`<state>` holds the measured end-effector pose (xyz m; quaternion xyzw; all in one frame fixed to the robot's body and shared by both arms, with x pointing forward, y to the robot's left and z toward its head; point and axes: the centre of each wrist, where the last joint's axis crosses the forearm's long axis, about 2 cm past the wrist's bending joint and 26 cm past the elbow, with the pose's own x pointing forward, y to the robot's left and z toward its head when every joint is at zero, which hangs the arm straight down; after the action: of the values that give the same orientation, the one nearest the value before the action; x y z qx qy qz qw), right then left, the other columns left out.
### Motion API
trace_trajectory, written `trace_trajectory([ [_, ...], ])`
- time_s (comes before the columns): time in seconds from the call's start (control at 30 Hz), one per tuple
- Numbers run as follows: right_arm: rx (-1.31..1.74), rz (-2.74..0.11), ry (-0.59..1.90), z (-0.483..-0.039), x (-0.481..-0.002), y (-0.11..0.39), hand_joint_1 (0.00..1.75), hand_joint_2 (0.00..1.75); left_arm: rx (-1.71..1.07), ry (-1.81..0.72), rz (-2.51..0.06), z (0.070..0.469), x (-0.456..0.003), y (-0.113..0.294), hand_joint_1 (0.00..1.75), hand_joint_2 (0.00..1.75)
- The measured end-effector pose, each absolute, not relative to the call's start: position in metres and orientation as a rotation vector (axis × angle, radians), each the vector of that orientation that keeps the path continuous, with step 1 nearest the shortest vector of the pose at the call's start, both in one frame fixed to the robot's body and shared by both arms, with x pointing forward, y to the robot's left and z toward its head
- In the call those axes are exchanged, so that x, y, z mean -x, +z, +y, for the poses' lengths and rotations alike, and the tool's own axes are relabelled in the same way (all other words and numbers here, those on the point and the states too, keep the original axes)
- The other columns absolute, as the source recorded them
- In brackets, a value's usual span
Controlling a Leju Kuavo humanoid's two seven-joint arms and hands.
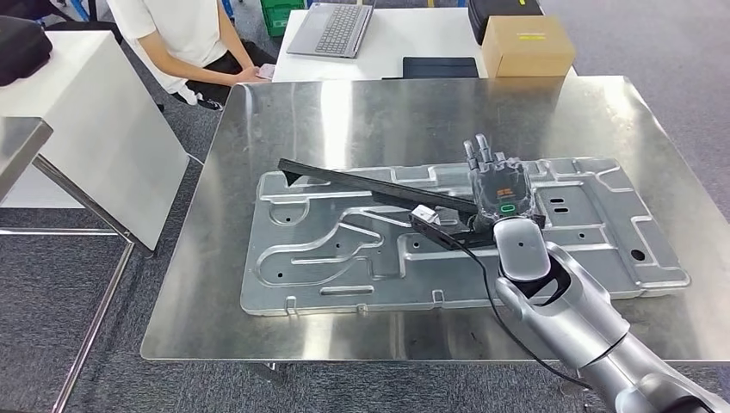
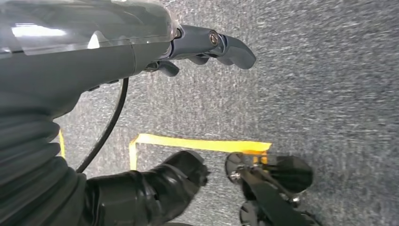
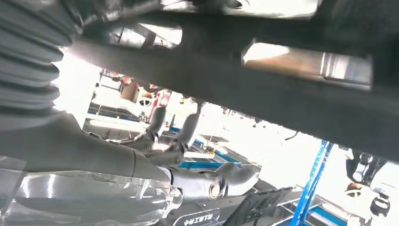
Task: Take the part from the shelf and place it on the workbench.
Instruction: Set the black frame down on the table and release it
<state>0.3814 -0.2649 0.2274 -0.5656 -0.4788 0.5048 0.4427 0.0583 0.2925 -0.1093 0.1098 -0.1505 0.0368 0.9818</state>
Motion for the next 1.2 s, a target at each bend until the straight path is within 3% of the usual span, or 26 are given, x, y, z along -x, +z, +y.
trace_trajectory([
  [1.2, 1.443, -1.197, 1.236, -0.271, -0.383, 0.248, 0.00, 0.00, -0.201, 0.080, -0.312, 0.292, -0.061, -0.109, 0.00, 0.00],
])
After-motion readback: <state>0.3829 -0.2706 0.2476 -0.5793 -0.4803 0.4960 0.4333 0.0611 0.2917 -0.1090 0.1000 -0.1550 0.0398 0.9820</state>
